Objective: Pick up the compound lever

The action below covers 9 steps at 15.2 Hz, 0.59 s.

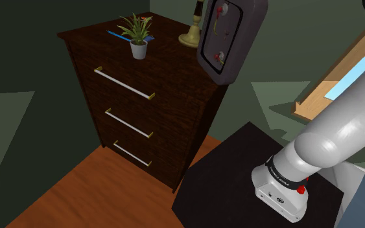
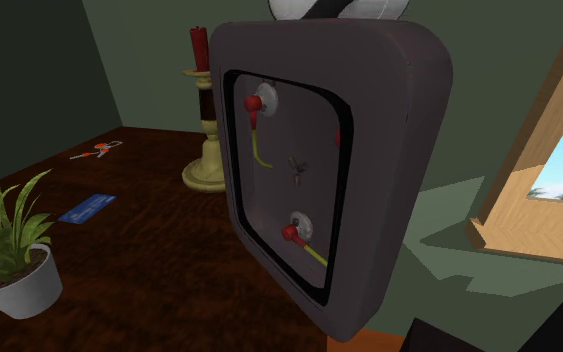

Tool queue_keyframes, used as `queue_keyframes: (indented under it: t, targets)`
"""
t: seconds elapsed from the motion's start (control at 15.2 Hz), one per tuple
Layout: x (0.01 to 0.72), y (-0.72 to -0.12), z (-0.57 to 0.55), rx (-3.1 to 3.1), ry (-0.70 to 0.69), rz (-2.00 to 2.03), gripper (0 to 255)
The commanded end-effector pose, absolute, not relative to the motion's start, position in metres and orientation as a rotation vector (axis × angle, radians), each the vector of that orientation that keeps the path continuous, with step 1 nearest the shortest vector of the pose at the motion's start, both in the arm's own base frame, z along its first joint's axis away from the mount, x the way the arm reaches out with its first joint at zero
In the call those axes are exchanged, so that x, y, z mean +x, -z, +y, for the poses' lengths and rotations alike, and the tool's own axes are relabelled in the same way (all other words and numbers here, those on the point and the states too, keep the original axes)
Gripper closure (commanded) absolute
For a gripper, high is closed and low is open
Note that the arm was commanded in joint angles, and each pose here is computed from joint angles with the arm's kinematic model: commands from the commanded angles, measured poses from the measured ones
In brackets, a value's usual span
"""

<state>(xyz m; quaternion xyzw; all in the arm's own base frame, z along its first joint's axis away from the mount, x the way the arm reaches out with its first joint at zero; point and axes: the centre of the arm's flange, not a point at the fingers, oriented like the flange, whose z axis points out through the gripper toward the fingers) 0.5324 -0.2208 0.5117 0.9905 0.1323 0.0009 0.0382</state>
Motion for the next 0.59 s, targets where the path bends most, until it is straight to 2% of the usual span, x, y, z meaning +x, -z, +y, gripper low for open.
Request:
queue_keyframes:
  t: [0.0, 0.53]
  targets:
    - [0.531, -0.523, -0.220, 3.038, -0.002, 0.406, 255]
    - [0.531, -0.555, -0.220, 3.038, -0.002, 0.406, 255]
